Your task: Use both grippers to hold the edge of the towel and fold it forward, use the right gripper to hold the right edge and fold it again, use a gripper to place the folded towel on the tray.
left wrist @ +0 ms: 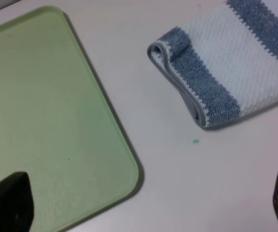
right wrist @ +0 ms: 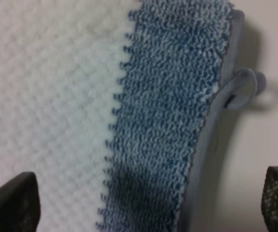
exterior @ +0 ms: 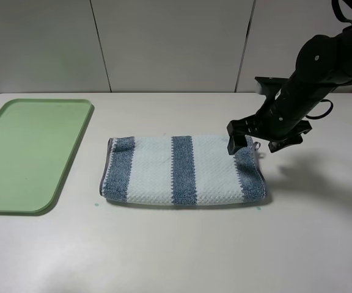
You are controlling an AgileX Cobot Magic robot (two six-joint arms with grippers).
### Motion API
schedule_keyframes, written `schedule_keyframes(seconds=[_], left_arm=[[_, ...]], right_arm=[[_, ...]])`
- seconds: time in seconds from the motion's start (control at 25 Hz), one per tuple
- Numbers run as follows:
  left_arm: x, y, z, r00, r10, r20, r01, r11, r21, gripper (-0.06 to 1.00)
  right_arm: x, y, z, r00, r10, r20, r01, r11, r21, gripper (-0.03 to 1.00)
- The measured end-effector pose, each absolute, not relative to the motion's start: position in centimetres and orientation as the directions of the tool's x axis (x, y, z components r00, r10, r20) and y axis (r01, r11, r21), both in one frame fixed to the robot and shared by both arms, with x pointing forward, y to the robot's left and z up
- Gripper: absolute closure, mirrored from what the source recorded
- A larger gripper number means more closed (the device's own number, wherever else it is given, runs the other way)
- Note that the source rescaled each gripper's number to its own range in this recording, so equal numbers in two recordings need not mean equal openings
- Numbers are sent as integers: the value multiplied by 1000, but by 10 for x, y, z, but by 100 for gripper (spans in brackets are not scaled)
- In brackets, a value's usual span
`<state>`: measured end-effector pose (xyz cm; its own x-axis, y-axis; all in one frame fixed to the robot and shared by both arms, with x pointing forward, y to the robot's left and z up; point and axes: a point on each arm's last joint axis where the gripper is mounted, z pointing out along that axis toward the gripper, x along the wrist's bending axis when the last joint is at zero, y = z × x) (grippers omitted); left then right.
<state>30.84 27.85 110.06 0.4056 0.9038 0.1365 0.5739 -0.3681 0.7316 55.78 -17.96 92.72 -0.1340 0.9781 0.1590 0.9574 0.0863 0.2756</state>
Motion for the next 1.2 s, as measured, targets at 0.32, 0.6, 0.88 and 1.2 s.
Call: schedule_keyframes(seconds=[0.32,0.6,0.88,1.2], left_arm=[[308,279,1101,406,904,137,574,-368,732,-5],[308,279,1101,406,904,137,574,-368,732,-5],[308,279,1101,406,904,137,574,-368,732,-5],[308,279,1101,405,904,136,574,-367,732,-5]], right_arm=[[561,-179,899,-122,983,141,971,89,220,-3],[564,-179,883,-100,986,136,976,71,205,-3],[565,-179,879,-96,986,135,975,66,212,-3],[565,-178,879,-91,986,139,975,61,212,-3]])
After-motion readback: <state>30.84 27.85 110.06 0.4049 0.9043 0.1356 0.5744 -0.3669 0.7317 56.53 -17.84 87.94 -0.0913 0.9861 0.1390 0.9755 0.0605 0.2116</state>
